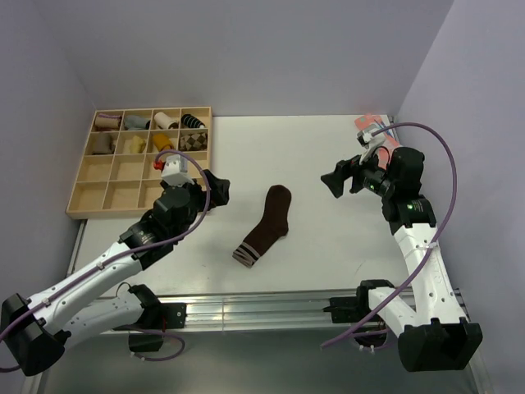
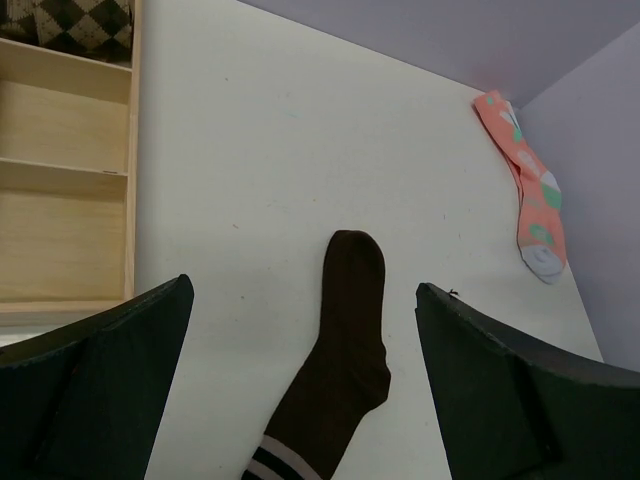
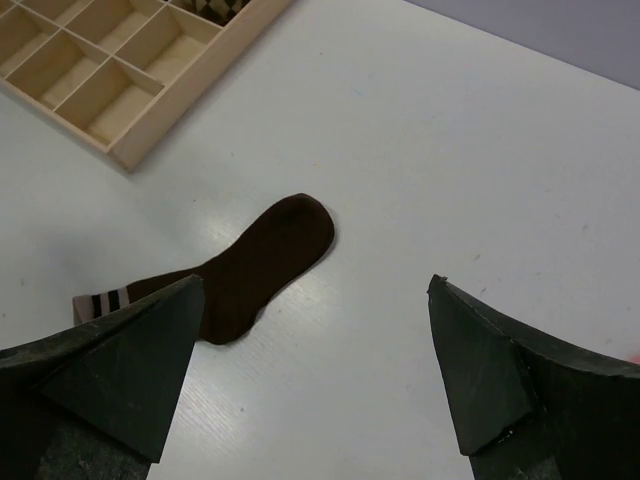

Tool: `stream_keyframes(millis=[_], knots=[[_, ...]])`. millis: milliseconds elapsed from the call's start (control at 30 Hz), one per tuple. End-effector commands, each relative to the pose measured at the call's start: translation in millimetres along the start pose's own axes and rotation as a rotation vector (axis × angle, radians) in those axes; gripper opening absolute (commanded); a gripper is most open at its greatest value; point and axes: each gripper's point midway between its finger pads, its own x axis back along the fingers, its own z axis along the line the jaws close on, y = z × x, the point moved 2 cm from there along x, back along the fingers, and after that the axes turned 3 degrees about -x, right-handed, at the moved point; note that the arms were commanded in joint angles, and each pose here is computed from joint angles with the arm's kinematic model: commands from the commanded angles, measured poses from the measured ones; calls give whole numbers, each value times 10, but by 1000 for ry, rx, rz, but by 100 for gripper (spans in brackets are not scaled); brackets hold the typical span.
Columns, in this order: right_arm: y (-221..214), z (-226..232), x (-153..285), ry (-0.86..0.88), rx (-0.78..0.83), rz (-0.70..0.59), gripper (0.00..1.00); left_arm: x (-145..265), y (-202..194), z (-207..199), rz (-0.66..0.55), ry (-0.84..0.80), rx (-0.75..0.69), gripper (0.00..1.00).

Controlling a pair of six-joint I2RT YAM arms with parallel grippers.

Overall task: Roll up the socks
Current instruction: Roll the sock at the center of the board.

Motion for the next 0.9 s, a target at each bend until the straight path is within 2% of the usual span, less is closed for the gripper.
stream_keyframes(millis=[0, 167, 267, 400, 500, 633, 733, 867], knots=[[93, -55, 15, -31, 23, -21, 100, 4, 196, -111, -41, -27, 4, 99], [26, -97, -33, -14, 65, 33, 100, -14, 180, -113, -37, -24, 5, 99], [-8, -134, -70, -33, 77, 65, 95, -22, 178, -121, -32, -23, 4, 99], [-118, 65, -216, -23, 129, 137, 92, -20, 187, -101, -37, -8, 16, 100], [-340, 414, -389, 67, 165, 222, 88, 3, 190, -61, -30, 19, 32, 98], [-811, 714, -597, 146, 188, 379, 75, 91, 196, 61, -41, 65, 76, 96], [-1085, 969, -644, 224, 217, 445, 69, 172, 166, 163, -51, 88, 113, 93], [-1391, 1220, -658, 298, 273, 511, 67, 254, 37, 349, -47, 136, 162, 90]])
